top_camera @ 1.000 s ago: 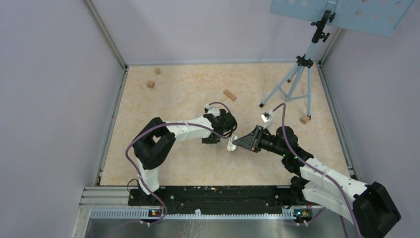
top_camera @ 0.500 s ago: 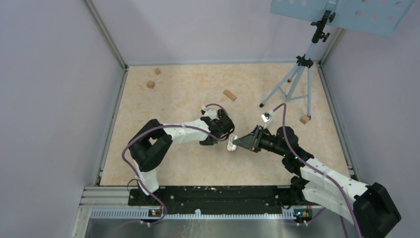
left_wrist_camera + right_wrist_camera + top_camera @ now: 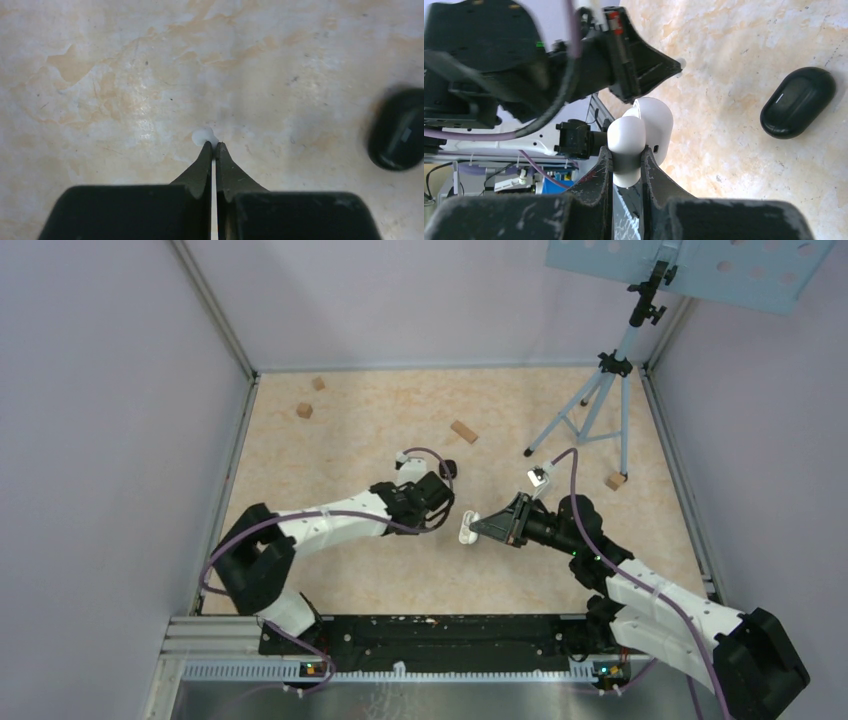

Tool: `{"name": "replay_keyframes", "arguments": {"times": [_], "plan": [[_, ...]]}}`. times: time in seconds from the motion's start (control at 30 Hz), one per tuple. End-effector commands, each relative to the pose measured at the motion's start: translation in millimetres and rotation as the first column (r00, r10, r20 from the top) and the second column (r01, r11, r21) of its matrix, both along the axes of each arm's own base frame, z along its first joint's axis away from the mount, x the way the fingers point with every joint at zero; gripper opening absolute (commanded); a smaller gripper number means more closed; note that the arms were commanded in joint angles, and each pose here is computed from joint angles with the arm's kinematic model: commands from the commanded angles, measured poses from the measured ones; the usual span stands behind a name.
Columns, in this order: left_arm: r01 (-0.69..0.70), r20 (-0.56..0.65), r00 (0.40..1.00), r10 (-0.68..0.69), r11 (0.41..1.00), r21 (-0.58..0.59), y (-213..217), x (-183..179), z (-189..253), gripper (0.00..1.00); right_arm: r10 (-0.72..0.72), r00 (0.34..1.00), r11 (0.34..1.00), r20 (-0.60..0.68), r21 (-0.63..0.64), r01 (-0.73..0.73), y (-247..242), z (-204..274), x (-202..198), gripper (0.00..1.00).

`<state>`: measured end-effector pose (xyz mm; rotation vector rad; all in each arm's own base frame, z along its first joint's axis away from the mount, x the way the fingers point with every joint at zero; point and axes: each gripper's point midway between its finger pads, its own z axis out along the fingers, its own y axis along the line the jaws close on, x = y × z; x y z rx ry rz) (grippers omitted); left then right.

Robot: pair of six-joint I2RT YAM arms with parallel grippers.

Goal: Insert the wireless bluetooth earbuds into the charging case
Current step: Pick up the left earbud from the center of the board.

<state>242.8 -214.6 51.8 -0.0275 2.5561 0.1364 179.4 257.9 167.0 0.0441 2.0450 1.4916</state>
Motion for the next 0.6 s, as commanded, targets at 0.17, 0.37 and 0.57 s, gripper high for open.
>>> {"name": "replay_keyframes", "arguments": {"times": [0.17,0.37,0.57], "plan": [[0.38,0.275,0.912,-0.306,0.881,-0.281,-33.7,-5.5,79.6,0.0,0.011,0.997,0.999,0.073,0.049,-0.015,4.7,26.9,1.2,0.0],[0.645,0.503,0.741,-0.446,0.683,-0.344,-44.6,-34.6,138.3,0.0,0.009,0.997,0.999,0.074,0.049,-0.012,4.7,26.4,2.3,0.0],[0.846,0.707,0.514,-0.486,0.424,-0.324,-54.4,-76.2,182.1,0.0,0.001,0.998,0.997,0.065,0.072,-0.006,6.8,26.0,5.1,0.0]]}}
